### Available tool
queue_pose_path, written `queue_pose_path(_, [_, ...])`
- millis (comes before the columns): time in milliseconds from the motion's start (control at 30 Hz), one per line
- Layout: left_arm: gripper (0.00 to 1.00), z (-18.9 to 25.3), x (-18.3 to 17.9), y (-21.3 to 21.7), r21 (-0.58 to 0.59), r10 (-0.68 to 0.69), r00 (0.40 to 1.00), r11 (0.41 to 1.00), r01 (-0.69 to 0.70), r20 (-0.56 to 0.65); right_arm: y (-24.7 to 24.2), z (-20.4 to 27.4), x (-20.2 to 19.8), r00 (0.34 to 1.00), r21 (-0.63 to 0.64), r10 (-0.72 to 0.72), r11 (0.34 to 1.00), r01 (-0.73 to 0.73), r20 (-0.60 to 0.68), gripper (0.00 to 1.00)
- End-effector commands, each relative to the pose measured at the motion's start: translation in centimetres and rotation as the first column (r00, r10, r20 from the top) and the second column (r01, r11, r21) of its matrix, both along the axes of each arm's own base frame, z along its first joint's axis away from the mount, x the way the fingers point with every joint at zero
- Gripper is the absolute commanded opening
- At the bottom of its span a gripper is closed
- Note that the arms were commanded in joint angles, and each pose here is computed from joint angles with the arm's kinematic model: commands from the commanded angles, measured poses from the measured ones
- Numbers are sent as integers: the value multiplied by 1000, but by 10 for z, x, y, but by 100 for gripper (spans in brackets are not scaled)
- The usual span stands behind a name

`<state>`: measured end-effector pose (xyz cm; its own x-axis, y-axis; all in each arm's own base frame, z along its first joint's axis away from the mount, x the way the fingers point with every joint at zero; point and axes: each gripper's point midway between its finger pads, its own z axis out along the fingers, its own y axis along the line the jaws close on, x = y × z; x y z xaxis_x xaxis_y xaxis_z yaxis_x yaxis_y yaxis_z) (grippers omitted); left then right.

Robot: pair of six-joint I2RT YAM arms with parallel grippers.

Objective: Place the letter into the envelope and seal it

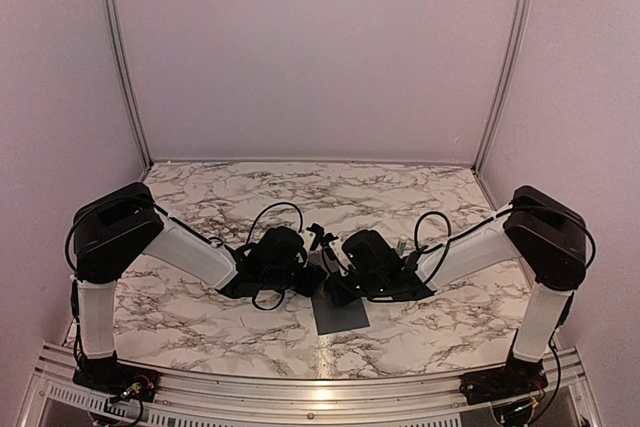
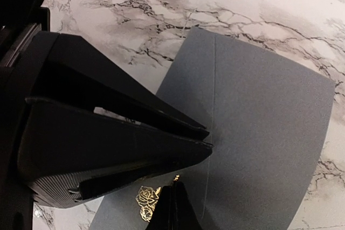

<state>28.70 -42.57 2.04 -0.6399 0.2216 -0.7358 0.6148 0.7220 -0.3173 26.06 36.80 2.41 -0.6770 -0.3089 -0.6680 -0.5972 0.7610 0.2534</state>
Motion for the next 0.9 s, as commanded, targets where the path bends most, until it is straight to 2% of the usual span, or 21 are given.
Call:
queue_pose_path(0, [9,-24,-14,18,96,-15,999,995,19,-47,-12,-23,-7,999,-66,-6,998,3,-53,0])
queue_pose_path(500, [9,-21,-10,18,97,-9,999,995,12,-33,-28,-31,-35,994,-92,6,996,-16,-106,0])
queue_pose_path(867, [9,-21,-10,21,100,-5,999,995,8,-33,-32,-17,-49,994,-78,19,997,-28,-109,0])
